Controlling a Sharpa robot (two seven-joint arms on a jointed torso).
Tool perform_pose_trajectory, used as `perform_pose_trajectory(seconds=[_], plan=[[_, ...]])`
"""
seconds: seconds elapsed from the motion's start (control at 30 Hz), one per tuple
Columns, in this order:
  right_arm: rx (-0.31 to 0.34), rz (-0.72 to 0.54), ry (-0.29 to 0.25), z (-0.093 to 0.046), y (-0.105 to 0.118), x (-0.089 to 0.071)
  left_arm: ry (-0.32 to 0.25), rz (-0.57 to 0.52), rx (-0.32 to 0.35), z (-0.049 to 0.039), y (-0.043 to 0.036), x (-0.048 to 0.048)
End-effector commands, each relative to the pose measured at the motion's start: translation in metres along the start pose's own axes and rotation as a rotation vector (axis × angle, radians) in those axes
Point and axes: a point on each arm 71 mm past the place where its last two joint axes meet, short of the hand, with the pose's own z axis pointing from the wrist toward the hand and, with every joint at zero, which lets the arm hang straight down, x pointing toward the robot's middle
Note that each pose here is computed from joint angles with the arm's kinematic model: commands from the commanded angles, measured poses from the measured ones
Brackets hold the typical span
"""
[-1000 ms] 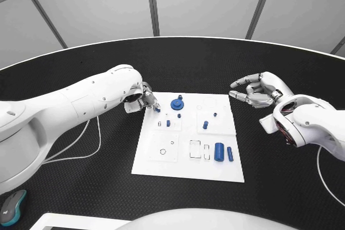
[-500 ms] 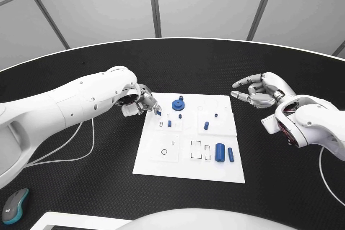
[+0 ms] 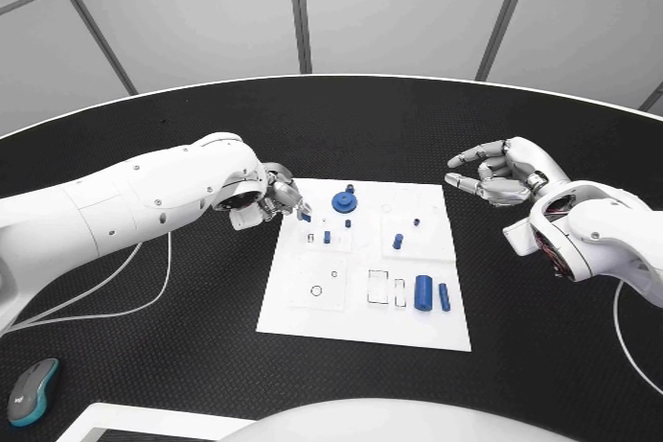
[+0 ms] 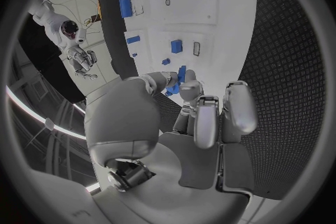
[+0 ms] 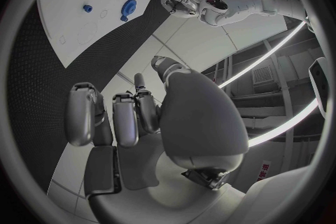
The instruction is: Assemble the parts on the task board
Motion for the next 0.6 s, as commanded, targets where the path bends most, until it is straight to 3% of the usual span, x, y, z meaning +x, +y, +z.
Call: perform_pose_trajectory(seconds=[0.03,0.3,0.6], plan=[[-0.001,0.000,0.000,0.000,0.000,0.000,-0.018,0.027,0.007,0.0001,-0.0010,0.0049],[-0.001,0.000,0.000,0.000,0.000,0.000,-0.037,0.074,0.016,0.0025,0.0005,0.0175],[-0.002,0.000,0.000,0.001,0.000,0.000,-0.031,0.096,0.011,0.0069,0.0021,0.0236]])
